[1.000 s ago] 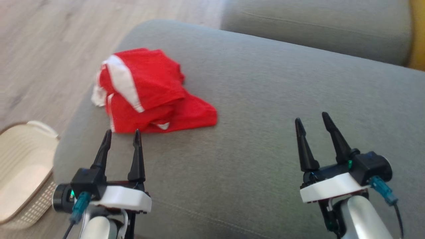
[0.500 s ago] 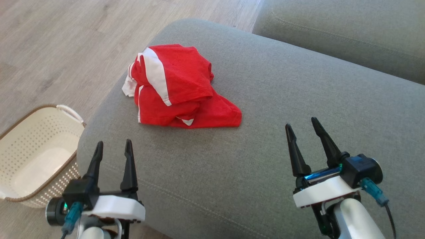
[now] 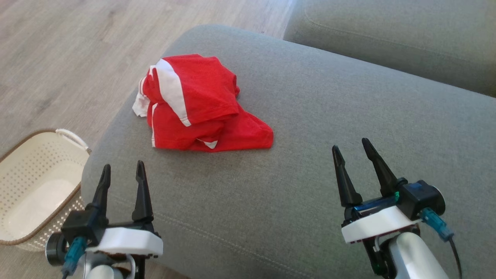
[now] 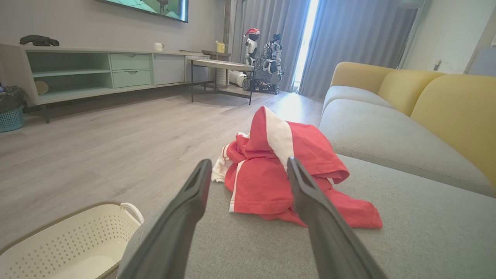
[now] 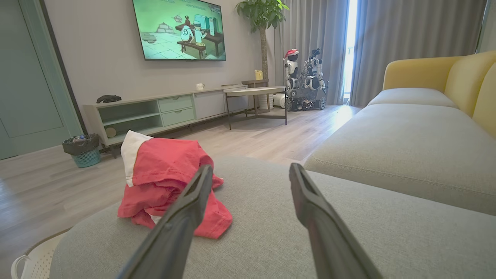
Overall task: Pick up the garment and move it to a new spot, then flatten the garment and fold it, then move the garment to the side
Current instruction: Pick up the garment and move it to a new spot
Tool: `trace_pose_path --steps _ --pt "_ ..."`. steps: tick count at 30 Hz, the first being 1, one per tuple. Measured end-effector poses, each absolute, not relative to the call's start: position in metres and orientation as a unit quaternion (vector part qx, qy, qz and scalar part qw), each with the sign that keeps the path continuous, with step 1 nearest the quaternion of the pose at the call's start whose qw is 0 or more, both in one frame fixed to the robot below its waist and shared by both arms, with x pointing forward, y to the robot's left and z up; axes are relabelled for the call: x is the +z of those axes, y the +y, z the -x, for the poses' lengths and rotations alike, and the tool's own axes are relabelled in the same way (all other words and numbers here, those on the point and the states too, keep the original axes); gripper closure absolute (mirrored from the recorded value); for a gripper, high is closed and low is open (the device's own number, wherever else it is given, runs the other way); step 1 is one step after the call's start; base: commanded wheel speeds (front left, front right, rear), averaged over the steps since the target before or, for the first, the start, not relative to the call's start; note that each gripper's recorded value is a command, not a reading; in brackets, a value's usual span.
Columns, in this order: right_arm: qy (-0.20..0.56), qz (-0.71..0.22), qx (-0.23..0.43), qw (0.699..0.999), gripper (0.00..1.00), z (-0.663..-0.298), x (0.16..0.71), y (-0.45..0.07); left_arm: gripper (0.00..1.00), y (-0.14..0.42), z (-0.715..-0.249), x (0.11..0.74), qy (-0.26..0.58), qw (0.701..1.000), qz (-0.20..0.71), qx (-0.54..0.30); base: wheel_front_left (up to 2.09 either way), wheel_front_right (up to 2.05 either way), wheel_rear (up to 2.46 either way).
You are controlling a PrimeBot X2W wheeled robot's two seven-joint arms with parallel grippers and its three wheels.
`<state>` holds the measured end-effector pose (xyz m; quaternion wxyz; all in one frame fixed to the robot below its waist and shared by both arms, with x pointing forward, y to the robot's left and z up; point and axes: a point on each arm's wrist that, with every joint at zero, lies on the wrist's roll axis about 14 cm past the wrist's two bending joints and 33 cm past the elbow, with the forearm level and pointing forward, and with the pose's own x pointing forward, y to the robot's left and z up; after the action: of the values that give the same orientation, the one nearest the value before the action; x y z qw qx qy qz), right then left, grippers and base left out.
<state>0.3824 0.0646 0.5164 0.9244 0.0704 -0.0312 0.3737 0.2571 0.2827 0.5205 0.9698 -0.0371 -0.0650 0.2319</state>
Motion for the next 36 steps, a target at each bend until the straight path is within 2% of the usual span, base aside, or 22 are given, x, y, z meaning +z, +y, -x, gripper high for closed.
trace_pose_path --steps 8,19,24,36 --pt "-0.02 -0.064 0.353 0.933 0.0 -0.394 0.503 0.051 0.0 0.293 -0.274 0.518 -0.056 0.97 0.031 0.235 0.0 0.0 0.0" --pt "-0.007 -0.036 0.305 0.952 0.0 -0.437 0.475 0.022 0.0 0.308 -0.362 0.503 -0.024 0.982 0.046 0.181 0.0 0.0 0.0" --pt "0.014 -0.029 0.293 0.955 0.0 -0.442 0.458 0.012 0.0 0.314 -0.397 0.483 0.013 0.983 0.054 0.172 0.0 0.0 0.0" --pt "0.017 -0.019 0.262 0.965 0.0 -0.451 0.454 -0.012 0.0 0.316 -0.442 0.454 0.066 0.983 0.067 0.159 0.0 0.0 0.0"
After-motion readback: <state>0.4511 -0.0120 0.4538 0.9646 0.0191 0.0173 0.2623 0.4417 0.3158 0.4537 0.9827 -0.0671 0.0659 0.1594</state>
